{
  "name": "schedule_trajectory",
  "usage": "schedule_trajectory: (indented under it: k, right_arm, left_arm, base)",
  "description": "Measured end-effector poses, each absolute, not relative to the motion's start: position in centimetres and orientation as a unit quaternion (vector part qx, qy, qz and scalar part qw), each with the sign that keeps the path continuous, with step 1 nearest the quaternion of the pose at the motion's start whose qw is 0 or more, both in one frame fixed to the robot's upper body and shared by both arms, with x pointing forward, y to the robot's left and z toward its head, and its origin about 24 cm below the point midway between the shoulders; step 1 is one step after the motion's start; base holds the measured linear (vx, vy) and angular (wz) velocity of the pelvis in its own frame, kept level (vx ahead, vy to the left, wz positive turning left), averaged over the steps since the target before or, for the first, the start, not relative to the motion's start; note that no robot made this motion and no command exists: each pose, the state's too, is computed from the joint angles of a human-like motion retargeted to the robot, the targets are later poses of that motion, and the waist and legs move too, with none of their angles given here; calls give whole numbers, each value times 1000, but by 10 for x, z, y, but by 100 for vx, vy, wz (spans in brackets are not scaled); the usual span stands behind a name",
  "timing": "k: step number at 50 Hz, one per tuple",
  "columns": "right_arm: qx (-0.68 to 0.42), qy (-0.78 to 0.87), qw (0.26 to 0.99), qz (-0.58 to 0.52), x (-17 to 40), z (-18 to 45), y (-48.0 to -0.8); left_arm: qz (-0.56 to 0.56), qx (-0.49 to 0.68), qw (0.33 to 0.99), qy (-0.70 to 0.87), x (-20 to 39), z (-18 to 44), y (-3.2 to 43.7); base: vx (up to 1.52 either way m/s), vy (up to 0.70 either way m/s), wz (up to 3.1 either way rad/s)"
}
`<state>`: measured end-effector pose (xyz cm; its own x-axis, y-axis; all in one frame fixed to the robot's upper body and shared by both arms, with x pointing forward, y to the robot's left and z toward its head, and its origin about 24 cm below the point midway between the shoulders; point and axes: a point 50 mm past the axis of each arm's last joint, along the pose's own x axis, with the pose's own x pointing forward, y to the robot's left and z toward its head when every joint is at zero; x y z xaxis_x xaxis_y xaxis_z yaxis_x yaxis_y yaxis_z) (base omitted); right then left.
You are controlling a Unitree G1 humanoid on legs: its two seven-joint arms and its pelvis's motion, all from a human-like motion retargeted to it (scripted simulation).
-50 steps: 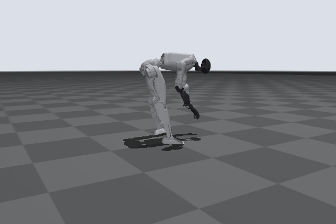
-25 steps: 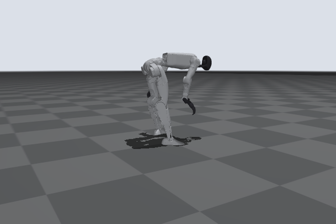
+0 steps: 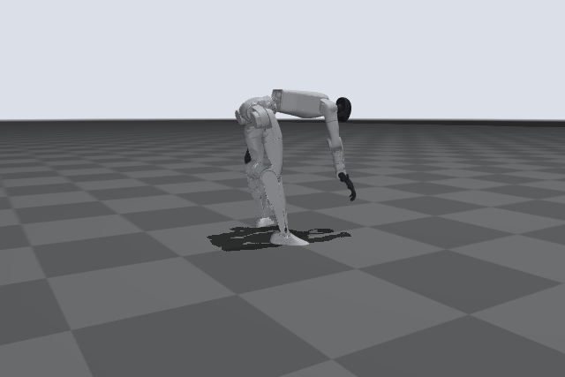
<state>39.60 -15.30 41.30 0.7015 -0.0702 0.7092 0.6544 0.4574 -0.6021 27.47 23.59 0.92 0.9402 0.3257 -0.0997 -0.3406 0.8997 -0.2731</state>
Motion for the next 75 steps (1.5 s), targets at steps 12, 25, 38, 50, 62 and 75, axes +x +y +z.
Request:
schedule_trajectory:
  k: [12, 25, 38, 50, 62, 75]
  right_arm:
    - [-137, -236, 842, -466, 360, 418, -288]
    - [-299, -280, 889, -204, 407, 380, -133]
    - [-646, -305, 664, -223, 391, 427, -141]
    - [-225, -132, 840, -476, 352, 353, -357]
    - [-144, 131, 864, -465, 299, 96, -399]
    - [-185, 395, 872, -222, 196, -79, -326]
  left_arm:
    - [227, -169, 958, 39, 264, 0, 250]
    - [155, -161, 973, 54, 278, -1, 219]
    - [160, -151, 973, 74, 265, -12, 220]
    - [268, -140, 941, 152, 242, -45, 254]
    - [274, -1, 919, 284, 184, -89, 270]
    - [231, 104, 927, 278, 240, -71, 268]
  base:
    - [2, 0, -8]
    - [0, 1, 9]
    - [2, 1, -11]
    - [7, 8, -38]
    - [26, 23, -24]
    - [28, 6, 10]
